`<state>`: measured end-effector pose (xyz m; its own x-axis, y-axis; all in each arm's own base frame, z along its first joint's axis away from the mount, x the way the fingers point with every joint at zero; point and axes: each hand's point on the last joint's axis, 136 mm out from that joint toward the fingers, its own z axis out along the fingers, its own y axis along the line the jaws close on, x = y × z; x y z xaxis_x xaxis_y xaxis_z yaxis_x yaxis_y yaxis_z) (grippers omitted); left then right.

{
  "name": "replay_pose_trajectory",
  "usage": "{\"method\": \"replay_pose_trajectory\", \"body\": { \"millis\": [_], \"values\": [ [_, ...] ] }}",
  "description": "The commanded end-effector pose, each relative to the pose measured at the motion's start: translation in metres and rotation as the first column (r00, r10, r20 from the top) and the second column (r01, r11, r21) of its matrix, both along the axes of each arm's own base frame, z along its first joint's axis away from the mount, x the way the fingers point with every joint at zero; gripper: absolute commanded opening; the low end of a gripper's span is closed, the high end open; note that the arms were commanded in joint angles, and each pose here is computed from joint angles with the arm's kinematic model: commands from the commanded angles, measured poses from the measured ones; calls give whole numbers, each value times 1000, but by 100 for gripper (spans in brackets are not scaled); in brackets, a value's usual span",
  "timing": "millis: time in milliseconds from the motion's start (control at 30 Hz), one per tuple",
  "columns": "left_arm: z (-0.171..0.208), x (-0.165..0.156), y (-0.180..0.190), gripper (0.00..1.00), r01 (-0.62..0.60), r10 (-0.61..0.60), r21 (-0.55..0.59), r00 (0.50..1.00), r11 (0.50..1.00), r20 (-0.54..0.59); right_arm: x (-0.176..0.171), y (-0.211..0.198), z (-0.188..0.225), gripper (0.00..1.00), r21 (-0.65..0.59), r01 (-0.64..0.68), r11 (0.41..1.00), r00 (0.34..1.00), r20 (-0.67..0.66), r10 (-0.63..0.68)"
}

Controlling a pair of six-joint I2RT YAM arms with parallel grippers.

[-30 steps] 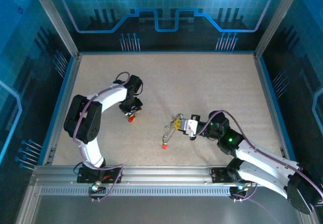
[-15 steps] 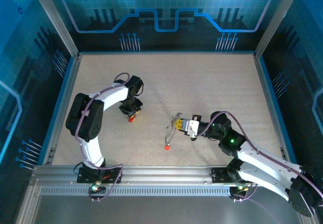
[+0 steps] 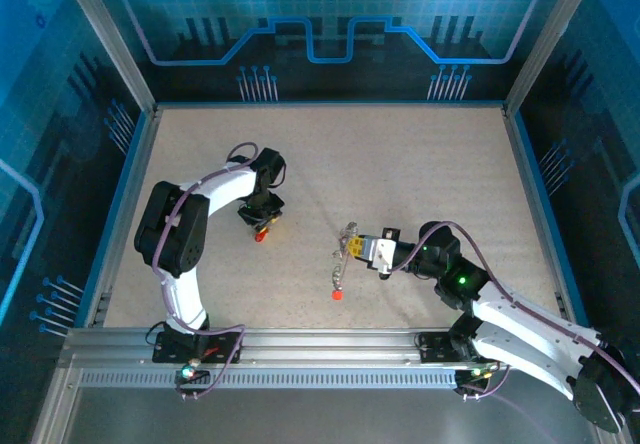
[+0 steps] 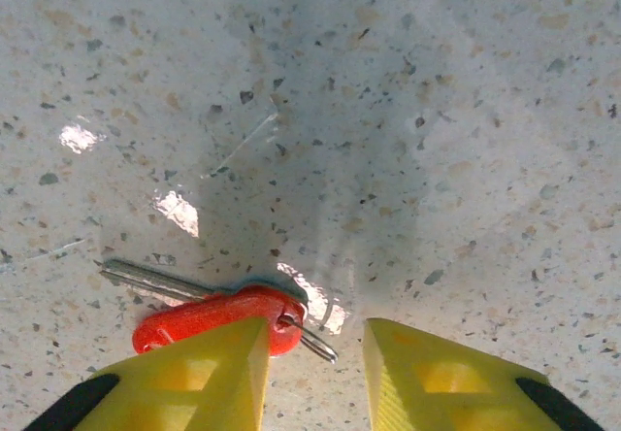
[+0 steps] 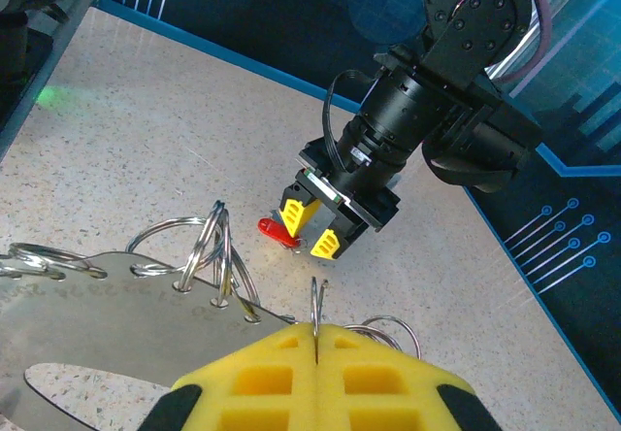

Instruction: Put the keys on the keyring

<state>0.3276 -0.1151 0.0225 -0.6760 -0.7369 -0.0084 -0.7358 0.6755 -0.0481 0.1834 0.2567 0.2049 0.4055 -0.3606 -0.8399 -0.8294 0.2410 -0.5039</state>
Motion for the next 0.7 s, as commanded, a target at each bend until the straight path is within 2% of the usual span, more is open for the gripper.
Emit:
{"method": "replay_pose_trajectory", "body": {
  "millis": [0, 133, 400, 667],
  "values": [
    [6, 3, 1, 37, -18, 18, -6, 1000, 1000, 1, -2, 0, 5, 0, 16, -8, 1000, 999, 32, 7],
    [4, 2, 0, 37, -29, 28, -8, 1000, 1000, -8, -3, 0, 5, 0, 16, -12, 1000, 999, 31, 11],
    [-4, -5, 1, 23, -43, 43, -2, 998, 999, -41, -3, 0, 6, 0, 16, -10, 1000, 999, 33, 9],
    [4, -9, 7, 20, -34, 34, 7, 999, 999, -26, -2, 0, 5, 0, 14, -9, 1000, 999, 31, 9]
  ]
}}
